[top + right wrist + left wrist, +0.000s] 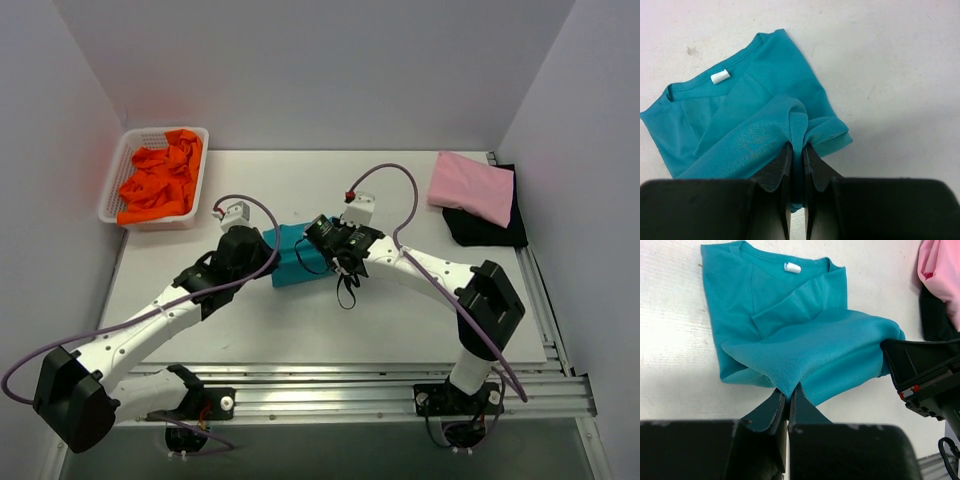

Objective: Fold and stack the t-shirts
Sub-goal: Fold the long partially folded tshirt into a neat square

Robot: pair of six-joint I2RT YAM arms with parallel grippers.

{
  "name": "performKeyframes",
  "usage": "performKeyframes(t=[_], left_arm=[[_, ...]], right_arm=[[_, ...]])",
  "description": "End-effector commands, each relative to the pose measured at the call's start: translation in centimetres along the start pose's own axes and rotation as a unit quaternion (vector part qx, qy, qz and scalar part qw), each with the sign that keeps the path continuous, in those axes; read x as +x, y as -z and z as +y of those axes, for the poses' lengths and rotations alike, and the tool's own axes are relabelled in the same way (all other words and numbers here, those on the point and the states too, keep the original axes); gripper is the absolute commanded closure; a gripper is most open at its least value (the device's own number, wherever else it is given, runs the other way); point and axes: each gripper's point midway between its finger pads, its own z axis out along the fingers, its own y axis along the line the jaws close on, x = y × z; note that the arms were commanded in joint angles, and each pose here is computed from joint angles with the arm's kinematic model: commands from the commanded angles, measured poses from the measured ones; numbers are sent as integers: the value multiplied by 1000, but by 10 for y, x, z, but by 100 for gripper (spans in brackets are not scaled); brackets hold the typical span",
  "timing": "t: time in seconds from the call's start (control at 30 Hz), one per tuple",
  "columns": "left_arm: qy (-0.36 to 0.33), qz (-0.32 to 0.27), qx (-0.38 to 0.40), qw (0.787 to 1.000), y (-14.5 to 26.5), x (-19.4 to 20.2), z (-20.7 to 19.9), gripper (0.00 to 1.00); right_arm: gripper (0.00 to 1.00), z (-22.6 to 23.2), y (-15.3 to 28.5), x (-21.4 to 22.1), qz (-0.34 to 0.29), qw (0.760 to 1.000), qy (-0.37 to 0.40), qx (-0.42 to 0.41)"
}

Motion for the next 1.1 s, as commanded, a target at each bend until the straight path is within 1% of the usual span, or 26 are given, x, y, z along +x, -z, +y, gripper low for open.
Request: performKeyframes(t=[0.0, 0.13, 0.17, 0.2, 0.23, 0.27, 0.3, 0.33, 0.37, 0.4, 0.43, 0.47, 0.5, 0.53, 0.6, 0.63, 0.67, 0.73, 0.77, 0.83, 0.87, 0.9, 0.93, 0.97, 1.0, 1.07], left_arm=[[16, -38, 3, 999, -5, -29, -3, 95], [37, -38, -8, 999, -30, -46, 9, 94], [46, -34, -30, 998, -47, -51, 25, 94], [56, -36, -12, 998, -56, -65, 18, 92], [62, -36, -10, 997, -68, -74, 21, 87], [69, -12, -36, 997, -98, -66, 39, 81], [89, -28, -28, 995, -115, -104, 38, 41], [93, 12, -53, 994, -158, -90, 63, 20], [108, 19, -48, 993, -177, -108, 74, 10], [114, 16, -1, 993, -190, -145, 47, 3], [123, 38, -9, 992, -219, -138, 63, 3], [123, 34, -5, 992, -224, -149, 63, 6], [117, 10, 0, 993, -225, -175, 53, 6], [112, 11, -8, 994, -224, -179, 56, 6], [114, -3, -14, 993, -210, -194, 58, 6], [112, -21, -21, 993, -194, -201, 59, 6], [109, -29, -24, 993, -187, -203, 60, 6], [105, -48, -22, 993, -168, -208, 62, 6], [104, -53, -20, 993, -163, -208, 62, 6], [98, -62, -16, 993, -146, -211, 59, 6], [97, -53, -27, 994, -143, -200, 66, 6], [95, -54, -31, 994, -139, -197, 69, 6], [92, -64, -28, 993, -129, -199, 68, 6], [90, -59, -32, 994, -130, -184, 76, 6], [87, -62, -30, 994, -127, -181, 76, 6], [75, -65, -32, 995, -123, -174, 77, 6]], right_arm=[[100, -10, -17, -22, -17, 999, 19, 38], [100, 5, -46, -36, -3, 999, 13, 36], [100, 7, -64, -29, 6, 999, 21, 45], [100, 12, -76, -31, 11, 999, 16, 44], [100, 23, -90, -54, 14, 999, 0, 29], [94, 24, -120, -39, 34, 998, 13, 46], [41, 50, -129, -76, 14, 1000, -6, 19], [2, 43, -175, -61, 36, 998, 2, 43], [0, 44, -189, -68, 45, 998, 1, 47], [0, 51, -203, -78, 44, 998, -5, 39], [0, 72, -216, -100, 27, 999, -15, 9], [0, 72, -219, -111, 20, 1000, -18, 5], [0, 76, -219, -118, 11, 1000, -19, -3], [0, 80, -204, -141, -8, 1000, -23, -19], [0, 70, -204, -136, -21, 999, -24, -20], [0, 66, -178, -163, -47, 998, -39, -36], [0, 51, -187, -139, -39, 998, -31, -26], [0, 39, -163, -160, -61, 996, -50, -42], [0, 22, -167, -135, -40, 998, -36, -28], [0, 14, -151, -137, -38, 998, -40, -43], [0, 13, -148, -134, -39, 997, -44, -51], [0, 4, -149, -107, -11, 998, -31, -53], [0, 6, -139, -113, -21, 996, -40, -71], [0, 8, -137, -111, -25, 995, -45, -84], [0, 5, -137, -92, -6, 995, -39, -94], [0, 11, -129, -91, -10, 991, -48, -127]])
